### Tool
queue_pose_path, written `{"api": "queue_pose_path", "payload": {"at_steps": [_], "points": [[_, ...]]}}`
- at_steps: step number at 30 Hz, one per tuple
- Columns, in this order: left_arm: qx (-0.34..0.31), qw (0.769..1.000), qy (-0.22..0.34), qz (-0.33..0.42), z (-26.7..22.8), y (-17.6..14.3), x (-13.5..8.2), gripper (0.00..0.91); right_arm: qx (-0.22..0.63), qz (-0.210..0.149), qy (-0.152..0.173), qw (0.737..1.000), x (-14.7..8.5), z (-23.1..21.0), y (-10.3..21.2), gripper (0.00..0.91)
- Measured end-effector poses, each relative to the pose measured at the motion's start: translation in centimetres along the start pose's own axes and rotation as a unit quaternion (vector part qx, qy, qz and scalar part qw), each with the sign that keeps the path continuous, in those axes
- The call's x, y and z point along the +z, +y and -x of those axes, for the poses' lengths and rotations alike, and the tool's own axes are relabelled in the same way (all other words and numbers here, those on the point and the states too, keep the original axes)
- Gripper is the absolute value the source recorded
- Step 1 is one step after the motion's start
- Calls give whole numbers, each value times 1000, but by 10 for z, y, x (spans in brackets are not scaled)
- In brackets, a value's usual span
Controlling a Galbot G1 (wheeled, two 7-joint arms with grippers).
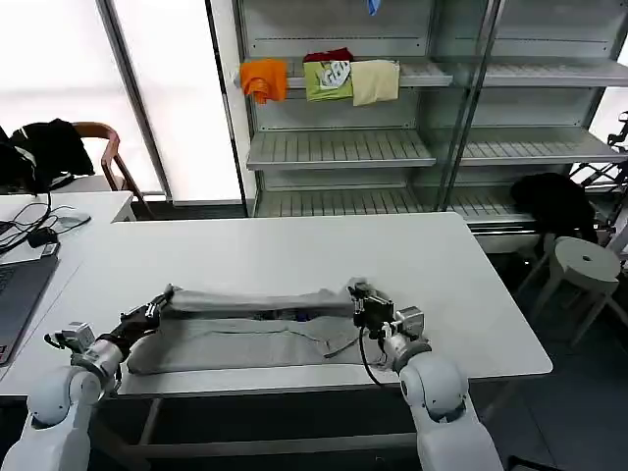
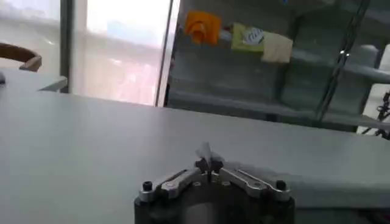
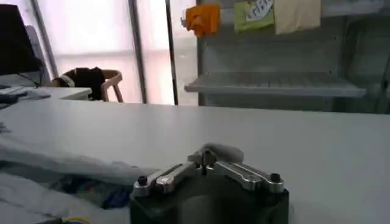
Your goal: Fold and organize the clothes.
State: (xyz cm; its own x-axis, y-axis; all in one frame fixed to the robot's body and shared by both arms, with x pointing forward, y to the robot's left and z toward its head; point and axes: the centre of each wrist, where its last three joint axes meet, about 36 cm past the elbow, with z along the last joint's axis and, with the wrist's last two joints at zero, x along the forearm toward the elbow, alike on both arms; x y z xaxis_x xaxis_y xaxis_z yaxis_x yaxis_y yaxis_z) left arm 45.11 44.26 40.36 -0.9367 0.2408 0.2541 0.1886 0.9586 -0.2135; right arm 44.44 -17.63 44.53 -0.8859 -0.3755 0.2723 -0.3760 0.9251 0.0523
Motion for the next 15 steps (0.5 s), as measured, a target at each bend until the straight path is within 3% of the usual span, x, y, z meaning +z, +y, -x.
{"api": "queue_pose_path", "payload": {"at_steps": [4, 5, 6, 7, 15], "points": [[1, 1000, 2, 3, -4, 1, 3, 10, 2, -3, 9, 1000, 9, -6, 3, 0], [1, 1000, 4, 4, -5, 0, 4, 202, 3, -4, 10, 1000, 11, -7, 4, 625], [0, 1000, 5, 5, -6, 0, 5, 675, 5, -5, 12, 1000, 13, -8, 5, 907], [-1, 1000, 5, 6, -7, 0, 6, 907, 8, -7, 14, 1000, 15, -9, 5, 907], [-17, 1000, 7, 17, -15, -1, 9, 907, 46, -45, 19, 998, 28, -18, 6, 907]]}}
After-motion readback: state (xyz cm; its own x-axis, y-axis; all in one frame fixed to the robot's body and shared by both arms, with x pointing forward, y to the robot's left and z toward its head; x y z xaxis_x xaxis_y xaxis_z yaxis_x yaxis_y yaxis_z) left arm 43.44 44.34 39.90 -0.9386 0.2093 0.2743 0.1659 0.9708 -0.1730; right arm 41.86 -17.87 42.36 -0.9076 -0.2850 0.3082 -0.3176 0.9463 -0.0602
